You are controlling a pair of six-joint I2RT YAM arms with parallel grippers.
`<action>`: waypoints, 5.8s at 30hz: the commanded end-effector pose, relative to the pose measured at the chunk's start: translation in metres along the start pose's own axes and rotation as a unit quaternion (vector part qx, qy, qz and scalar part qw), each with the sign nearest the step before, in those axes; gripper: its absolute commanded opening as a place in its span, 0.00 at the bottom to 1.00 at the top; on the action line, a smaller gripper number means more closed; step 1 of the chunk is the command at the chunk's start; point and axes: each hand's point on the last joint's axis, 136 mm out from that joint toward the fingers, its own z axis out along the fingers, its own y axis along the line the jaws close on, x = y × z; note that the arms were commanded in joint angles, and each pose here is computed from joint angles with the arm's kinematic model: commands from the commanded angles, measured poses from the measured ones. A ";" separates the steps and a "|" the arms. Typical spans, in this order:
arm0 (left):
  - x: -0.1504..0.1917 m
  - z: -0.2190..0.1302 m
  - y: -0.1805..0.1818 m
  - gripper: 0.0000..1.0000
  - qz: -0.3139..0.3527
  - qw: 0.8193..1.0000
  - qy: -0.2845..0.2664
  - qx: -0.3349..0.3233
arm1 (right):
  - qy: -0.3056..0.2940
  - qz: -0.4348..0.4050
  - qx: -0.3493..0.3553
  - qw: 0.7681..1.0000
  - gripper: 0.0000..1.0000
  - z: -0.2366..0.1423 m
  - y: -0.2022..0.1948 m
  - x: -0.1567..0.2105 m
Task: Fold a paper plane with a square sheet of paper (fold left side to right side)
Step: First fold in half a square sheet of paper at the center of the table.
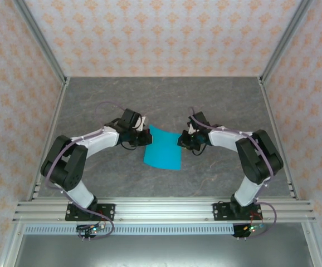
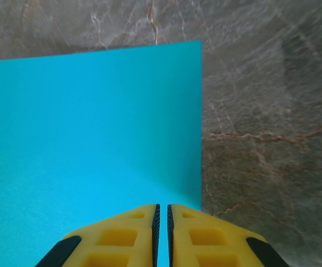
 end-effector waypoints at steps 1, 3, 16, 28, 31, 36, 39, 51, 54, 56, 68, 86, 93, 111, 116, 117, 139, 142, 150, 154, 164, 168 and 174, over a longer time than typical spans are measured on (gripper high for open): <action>0.002 -0.007 0.006 0.00 -0.018 1.000 -0.011 -0.017 | -0.002 0.003 -0.011 1.000 0.15 0.007 0.007 -0.005; 0.004 -0.007 0.007 0.00 -0.021 1.000 -0.011 -0.015 | 0.001 0.005 -0.008 1.000 0.15 0.010 0.006 -0.004; -0.010 -0.014 -0.041 0.51 -0.040 0.994 -0.017 0.102 | 0.025 0.004 0.057 0.998 0.14 0.020 -0.023 0.007; -0.022 -0.017 -0.079 0.68 -0.048 0.982 -0.020 0.181 | 0.029 0.003 0.074 0.997 0.14 0.025 -0.033 0.009; -0.020 -0.008 -0.087 0.69 -0.048 0.980 -0.009 0.194 | 0.023 0.004 0.051 0.998 0.14 0.027 -0.025 0.007; -0.021 0.006 -0.088 0.70 -0.053 0.979 -0.004 0.195 | 0.002 0.000 0.011 1.000 0.16 0.020 -0.005 -0.001; -0.021 0.013 -0.086 0.70 -0.056 0.980 0.001 0.192 | -0.026 -0.016 -0.007 1.000 0.18 0.004 0.010 -0.012; -0.023 0.023 -0.080 0.70 -0.065 0.981 0.002 0.183 | -0.101 -0.013 -0.107 0.989 0.37 -0.068 0.048 -0.033; -0.022 0.024 -0.078 0.69 -0.066 0.981 0.002 0.182 | -0.079 0.004 -0.166 0.983 0.36 -0.061 0.062 -0.026; -0.022 0.025 -0.078 0.68 -0.066 0.981 0.003 0.181 | -0.071 0.018 -0.188 0.979 0.36 -0.056 0.065 -0.024; -0.017 0.027 -0.073 0.52 -0.068 0.982 0.005 0.174 | -0.029 0.030 -0.213 0.976 0.34 -0.026 0.077 -0.016; -0.001 0.003 -0.034 0.64 -0.039 0.998 -0.016 0.051 | -0.037 0.030 -0.103 0.994 0.03 -0.006 0.034 -0.013; 0.016 0.018 -0.019 0.62 -0.033 0.999 0.017 0.003 | -0.044 0.034 -0.068 0.996 0.04 0.001 0.019 -0.016; 0.028 0.055 -0.014 0.45 -0.007 0.994 0.062 -0.085 | -0.055 0.023 -0.048 0.997 0.16 -0.003 0.014 -0.017; 0.030 0.059 -0.010 0.44 -0.009 0.993 0.066 -0.094 | -0.088 0.001 -0.019 0.996 0.26 -0.024 0.012 -0.024; 0.030 0.060 -0.009 0.44 -0.009 0.993 0.067 -0.096 | -0.095 -0.003 -0.008 0.995 0.27 -0.029 0.010 -0.026; 0.037 0.071 -0.009 0.46 0.014 0.989 0.092 -0.117 | -0.151 -0.029 0.058 0.986 0.32 -0.069 -0.003 -0.032; 0.038 0.072 -0.008 0.46 0.015 0.988 0.095 -0.118 | -0.149 -0.029 0.057 0.987 0.33 -0.068 -0.003 -0.031; 0.037 0.073 -0.006 0.46 0.014 0.988 0.095 -0.123 | -0.134 -0.028 0.041 0.990 0.32 -0.062 0.000 -0.026; 0.037 0.073 -0.004 0.46 0.017 0.987 0.096 -0.129 | -0.125 -0.025 0.035 0.991 0.32 -0.058 0.001 -0.024; 0.036 0.070 -0.001 0.48 0.037 0.984 0.097 -0.145 | -0.118 -0.024 0.035 0.992 0.32 -0.055 0.000 -0.022; 0.035 0.070 0.000 0.49 0.041 0.983 0.096 -0.151 | -0.113 -0.023 0.035 0.993 0.32 -0.053 -0.001 -0.020; 0.033 0.069 0.002 0.48 0.037 0.983 0.089 -0.158 | -0.110 -0.022 0.033 0.993 0.32 -0.051 -0.001 -0.019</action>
